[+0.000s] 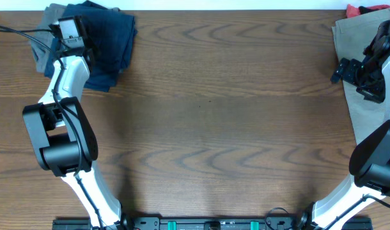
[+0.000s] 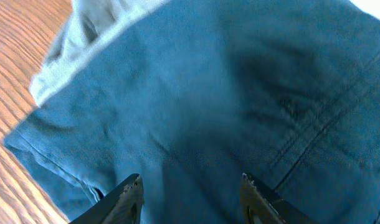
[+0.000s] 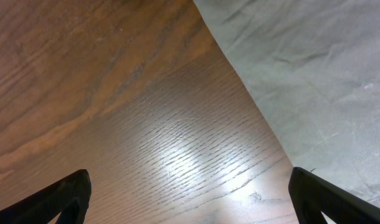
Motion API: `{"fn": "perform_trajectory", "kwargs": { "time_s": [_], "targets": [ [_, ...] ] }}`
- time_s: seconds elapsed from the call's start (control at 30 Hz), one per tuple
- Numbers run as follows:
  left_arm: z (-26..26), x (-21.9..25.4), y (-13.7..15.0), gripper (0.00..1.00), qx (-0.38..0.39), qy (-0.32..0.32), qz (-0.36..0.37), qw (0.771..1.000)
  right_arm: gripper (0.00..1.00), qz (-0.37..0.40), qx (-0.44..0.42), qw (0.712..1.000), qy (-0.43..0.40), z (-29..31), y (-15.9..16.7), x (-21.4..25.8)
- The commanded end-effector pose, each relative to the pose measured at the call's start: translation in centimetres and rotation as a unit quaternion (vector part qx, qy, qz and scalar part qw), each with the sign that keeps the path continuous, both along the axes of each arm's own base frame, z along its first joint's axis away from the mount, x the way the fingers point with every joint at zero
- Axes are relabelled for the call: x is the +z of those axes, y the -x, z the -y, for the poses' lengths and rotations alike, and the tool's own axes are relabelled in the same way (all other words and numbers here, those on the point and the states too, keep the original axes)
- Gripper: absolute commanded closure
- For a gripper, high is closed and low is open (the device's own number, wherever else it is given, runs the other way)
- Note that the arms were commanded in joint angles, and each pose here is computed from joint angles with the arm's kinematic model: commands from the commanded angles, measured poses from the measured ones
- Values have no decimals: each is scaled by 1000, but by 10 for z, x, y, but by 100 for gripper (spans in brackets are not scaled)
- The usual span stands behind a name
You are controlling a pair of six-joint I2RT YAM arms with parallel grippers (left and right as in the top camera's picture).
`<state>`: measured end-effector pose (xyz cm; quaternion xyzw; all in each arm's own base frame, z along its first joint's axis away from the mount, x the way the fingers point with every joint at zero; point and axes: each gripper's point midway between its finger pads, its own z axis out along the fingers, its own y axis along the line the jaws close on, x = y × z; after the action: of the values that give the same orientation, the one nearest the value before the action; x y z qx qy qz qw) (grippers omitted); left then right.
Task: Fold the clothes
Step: 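Lay the dark blue shorts onto the grey pants stack with the left gripper, then release the shorts and pull the left gripper back toward the base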
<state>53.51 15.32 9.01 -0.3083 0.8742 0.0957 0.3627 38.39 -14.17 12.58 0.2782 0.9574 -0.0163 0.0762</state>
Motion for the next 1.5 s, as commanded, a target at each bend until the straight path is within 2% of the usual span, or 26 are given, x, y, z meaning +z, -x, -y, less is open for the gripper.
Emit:
{"fn": "perform_trajectory", "kwargs": {
  "time_s": [0.0,0.3,0.47,0.6,0.77,0.87,1.0,1.1,1.27,1.47],
  "targets": [
    [6,-18,6,49,-13,23,-22,999,1,9,-7,1000,6,3,-1,7],
    [4,-67,21,48,-27,29,-88,995,1,9,-7,1000,6,3,-1,7],
    [0,-66,25,42,-31,24,-98,994,1,8,-7,1000,5,3,-1,7],
    [0,-46,32,37,-30,23,-100,994,1,9,-7,1000,6,3,-1,7],
    [1,14,33,35,-30,12,-52,998,1,8,-7,1000,5,3,-1,7],
    [3,55,42,27,-17,15,-19,1000,1,9,-7,1000,6,3,-1,7],
    [17,101,73,17,0,54,-1,999,1,9,-7,1000,6,3,-1,7],
    [44,117,98,16,-38,105,-14,994,1,9,-7,1000,6,3,-1,7],
    [94,134,152,16,-94,205,-57,973,1,9,-7,1000,6,3,-1,7],
    [124,145,214,14,-113,231,-97,962,1,9,-7,1000,6,3,-1,7]
  ]
}}
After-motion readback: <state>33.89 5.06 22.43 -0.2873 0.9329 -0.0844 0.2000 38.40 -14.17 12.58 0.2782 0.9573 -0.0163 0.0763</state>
